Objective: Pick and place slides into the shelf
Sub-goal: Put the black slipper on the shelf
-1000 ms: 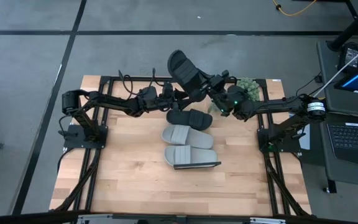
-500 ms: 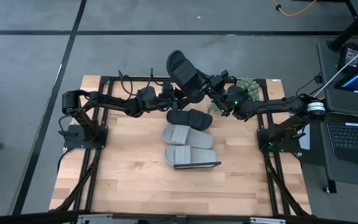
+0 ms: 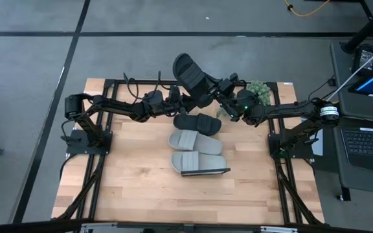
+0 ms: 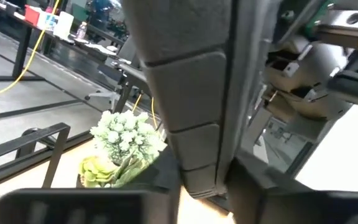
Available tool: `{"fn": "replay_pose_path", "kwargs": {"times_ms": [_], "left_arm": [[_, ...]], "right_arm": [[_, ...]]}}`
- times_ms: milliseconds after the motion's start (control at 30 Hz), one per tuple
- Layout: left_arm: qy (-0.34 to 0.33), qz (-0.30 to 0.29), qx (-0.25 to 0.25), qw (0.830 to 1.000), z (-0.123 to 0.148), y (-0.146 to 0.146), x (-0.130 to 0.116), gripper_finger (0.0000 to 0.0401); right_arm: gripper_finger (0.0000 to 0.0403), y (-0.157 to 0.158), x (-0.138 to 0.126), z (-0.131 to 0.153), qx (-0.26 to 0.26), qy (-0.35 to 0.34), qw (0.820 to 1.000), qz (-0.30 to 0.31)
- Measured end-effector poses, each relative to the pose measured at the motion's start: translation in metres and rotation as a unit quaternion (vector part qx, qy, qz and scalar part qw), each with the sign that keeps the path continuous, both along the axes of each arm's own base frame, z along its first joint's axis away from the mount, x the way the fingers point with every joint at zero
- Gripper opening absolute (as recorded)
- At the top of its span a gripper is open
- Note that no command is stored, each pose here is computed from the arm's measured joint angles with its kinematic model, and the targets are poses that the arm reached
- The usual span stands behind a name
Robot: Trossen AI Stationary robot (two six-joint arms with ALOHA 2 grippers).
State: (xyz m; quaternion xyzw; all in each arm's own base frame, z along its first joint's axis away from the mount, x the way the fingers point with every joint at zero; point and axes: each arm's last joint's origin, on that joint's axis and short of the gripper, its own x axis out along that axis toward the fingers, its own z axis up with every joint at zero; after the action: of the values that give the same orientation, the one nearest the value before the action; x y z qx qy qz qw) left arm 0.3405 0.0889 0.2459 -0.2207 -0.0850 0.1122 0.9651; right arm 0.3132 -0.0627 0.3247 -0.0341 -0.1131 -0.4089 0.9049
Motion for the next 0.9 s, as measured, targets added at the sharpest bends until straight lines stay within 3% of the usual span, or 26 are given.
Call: {"fn": "replay_pose_path", "kwargs": {"times_ms": [67, 267, 567, 900], "left_arm": [[0.003, -0.002, 0.005, 1.000, 0.000, 0.000, 0.000, 0.0064], [0.019, -0.035, 0.011, 0.999, -0.003, 0.002, 0.000, 0.0063], [0.035, -0.094, -0.009, 0.995, -0.005, 0.019, -0.007, 0.0063], [0.036, -0.110, -0.018, 0.993, -0.005, 0.038, -0.015, 0.0063]], "right_arm": [[0.0003, 0.000, 0.000, 0.000, -0.002, 0.002, 1.000, 0.000], [0.0005, 0.002, 0.000, -0.001, -0.014, 0.021, 1.000, -0.004], [0.0043, 0.010, -0.001, -0.005, -0.008, 0.071, 0.997, -0.013], [0.0073, 0.022, -0.002, -0.003, -0.035, 0.116, 0.993, -0.012]]}}
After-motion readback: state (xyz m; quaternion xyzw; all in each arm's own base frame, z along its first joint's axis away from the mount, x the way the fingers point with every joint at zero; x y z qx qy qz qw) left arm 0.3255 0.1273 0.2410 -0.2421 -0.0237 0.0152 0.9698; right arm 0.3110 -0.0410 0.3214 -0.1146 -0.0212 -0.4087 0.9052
